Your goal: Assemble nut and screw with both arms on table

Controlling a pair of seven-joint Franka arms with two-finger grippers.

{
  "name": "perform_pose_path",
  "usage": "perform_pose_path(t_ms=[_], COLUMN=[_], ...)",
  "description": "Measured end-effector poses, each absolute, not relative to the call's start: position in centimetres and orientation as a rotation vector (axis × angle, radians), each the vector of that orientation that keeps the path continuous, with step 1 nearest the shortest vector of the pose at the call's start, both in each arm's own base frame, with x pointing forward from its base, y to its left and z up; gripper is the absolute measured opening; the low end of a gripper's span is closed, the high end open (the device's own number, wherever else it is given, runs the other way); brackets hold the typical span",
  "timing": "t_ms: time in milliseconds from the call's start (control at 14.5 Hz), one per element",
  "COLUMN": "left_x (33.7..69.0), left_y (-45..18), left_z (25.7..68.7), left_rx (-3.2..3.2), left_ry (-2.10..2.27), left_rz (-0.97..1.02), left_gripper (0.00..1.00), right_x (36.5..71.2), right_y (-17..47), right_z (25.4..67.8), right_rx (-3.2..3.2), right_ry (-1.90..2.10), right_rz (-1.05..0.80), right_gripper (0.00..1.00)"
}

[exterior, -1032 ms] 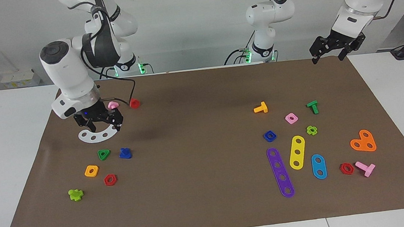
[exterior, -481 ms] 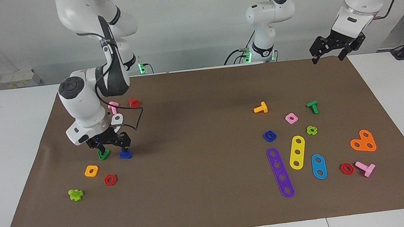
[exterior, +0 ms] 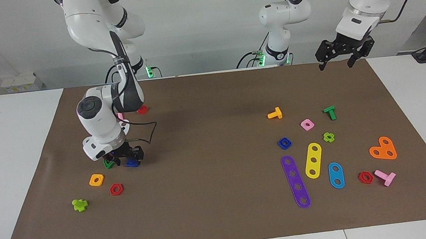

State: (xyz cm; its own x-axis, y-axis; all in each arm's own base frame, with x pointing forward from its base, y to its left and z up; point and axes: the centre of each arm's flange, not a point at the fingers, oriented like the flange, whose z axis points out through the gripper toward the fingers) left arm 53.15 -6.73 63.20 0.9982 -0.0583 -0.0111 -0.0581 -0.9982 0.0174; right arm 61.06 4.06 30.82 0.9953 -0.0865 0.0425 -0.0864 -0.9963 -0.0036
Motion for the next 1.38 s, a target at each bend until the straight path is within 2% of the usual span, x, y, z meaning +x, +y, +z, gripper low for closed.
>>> perform_pose_path(t_ms=[69, 138, 206, 275, 481, 619, 688, 963, 1101, 1169, 1376], left_x=[53.4, 53.7, 54.2, 54.8, 57.6, 59.5, 60.0, 60.1, 59.7, 59.4, 58.5], left_y=[-6.9, -7.2, -8.0, -9.1, -12.5, -14.1, -14.7, -16.0, -16.4, -16.5, -17.4], left_z=[62.9, 62.3, 61.2, 59.7, 53.5, 49.2, 47.1, 39.1, 36.5, 35.4, 32.3], left_rx=[3.113, 3.106, 3.101, 3.097, 3.086, 3.069, 3.06, 3.034, 3.032, 3.034, 3.045], left_ry=[-0.037, 0.016, 0.058, 0.092, 0.146, 0.208, 0.239, 0.413, 0.493, 0.529, 0.622], left_rz=[-0.01, 0.001, 0.007, 0.007, -0.015, 0.01, 0.032, 0.026, -0.019, -0.035, -0.033], left_gripper=[1.0, 1.0, 1.0, 1.0, 1.0, 0.99, 0.99, 0.95, 0.93, 0.88, 0.88], right_x=[61.0, 60.9, 60.8, 60.8, 60.7, 60.5, 60.5, 60.3, 60.1, 59.8, 58.4], right_y=[4.1, 4.2, 4.3, 4.4, 4.8, 5.7, 6.3, 9.5, 12.7, 14.6, 20.3], right_z=[30.7, 30.6, 30.5, 30.5, 31.0, 31.6, 31.9, 33.0, 33.7, 34.0, 34.4], right_rx=[-3.137, -3.137, -3.138, -3.138, -3.136, -3.136, -3.136, -3.128, -3.117, -3.11, -3.088], right_ry=[0.134, 0.131, 0.128, 0.126, 0.115, 0.093, 0.076, 0.067, 0.12, 0.158, 0.256], right_rz=[-0.062, -0.058, -0.055, -0.054, -0.061, -0.064, -0.07, -0.102, -0.122, -0.13, -0.136], right_gripper=[0.79, 0.71, 0.71, 0.65, 0.3, 0.26, 0.19, 0.19, 0.19, 0.19, 0.19])
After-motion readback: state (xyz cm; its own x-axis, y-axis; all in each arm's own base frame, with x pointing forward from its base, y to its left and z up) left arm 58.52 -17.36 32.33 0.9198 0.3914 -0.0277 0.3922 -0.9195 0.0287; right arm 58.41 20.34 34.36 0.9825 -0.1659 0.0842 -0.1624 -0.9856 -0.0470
